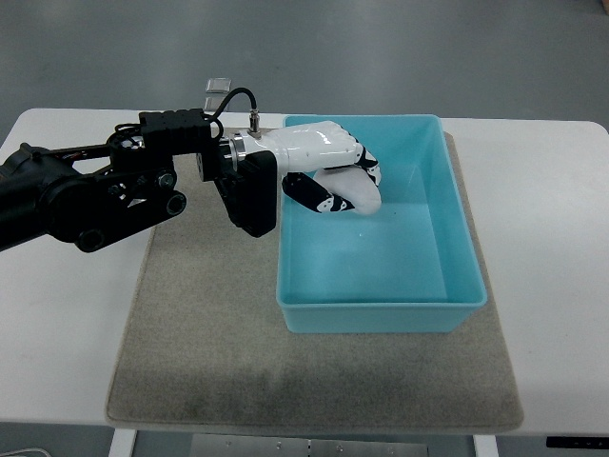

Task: Place white toy into blue box with left hand
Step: 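Lower the toy into the blue box and open the left hand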

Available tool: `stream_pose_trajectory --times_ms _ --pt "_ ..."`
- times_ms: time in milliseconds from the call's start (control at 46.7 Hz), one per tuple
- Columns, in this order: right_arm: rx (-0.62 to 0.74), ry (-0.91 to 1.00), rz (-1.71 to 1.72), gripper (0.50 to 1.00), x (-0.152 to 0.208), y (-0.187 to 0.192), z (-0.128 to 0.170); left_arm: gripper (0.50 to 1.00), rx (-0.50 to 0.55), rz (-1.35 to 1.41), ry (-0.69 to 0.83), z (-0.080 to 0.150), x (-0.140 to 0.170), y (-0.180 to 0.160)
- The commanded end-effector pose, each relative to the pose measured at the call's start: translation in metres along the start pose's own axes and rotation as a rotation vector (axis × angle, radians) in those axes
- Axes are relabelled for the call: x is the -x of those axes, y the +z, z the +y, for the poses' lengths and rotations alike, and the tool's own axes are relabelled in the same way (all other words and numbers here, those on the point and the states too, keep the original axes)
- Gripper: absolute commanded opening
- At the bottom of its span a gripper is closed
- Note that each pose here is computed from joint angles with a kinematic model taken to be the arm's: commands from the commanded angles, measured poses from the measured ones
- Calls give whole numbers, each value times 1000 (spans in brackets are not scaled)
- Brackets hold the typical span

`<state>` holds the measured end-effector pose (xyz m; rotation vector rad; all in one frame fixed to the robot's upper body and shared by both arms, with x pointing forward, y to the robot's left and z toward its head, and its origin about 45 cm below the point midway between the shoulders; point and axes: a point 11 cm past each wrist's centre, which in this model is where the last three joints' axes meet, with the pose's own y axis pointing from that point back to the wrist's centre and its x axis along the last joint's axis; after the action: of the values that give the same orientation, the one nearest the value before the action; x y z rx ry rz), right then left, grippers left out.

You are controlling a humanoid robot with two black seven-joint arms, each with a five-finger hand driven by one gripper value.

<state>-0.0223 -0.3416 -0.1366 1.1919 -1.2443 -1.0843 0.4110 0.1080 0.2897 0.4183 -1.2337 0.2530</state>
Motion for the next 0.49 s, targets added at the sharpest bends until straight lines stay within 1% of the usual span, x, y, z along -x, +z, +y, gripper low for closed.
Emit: stream_pose_trajectory --times_ms 0,21,86,107,150,193,236,257,300,471 --pt "0 0 0 936 0 0 0 694 8 7 -13 -4 8 3" --pt "0 0 0 936 0 0 0 705 9 7 -13 -4 8 3" --pt "0 0 0 936 0 0 0 818 9 9 -13 -4 9 3" --pt "0 0 0 936 0 0 0 846 9 9 -13 -4 9 3" --pt "0 0 0 936 0 0 0 878 7 11 -13 -4 10 3" --pt "0 0 0 936 0 0 0 898 7 13 -12 -4 10 3" --pt "0 0 0 936 0 0 0 953 7 14 -10 -4 9 3" --pt "0 0 0 936 0 0 0 971 6 19 -7 -4 9 3" --pt "0 0 0 936 0 0 0 994 6 29 -1 -4 8 3" --pt "0 0 0 936 0 0 0 996 10 58 32 -5 0 4"
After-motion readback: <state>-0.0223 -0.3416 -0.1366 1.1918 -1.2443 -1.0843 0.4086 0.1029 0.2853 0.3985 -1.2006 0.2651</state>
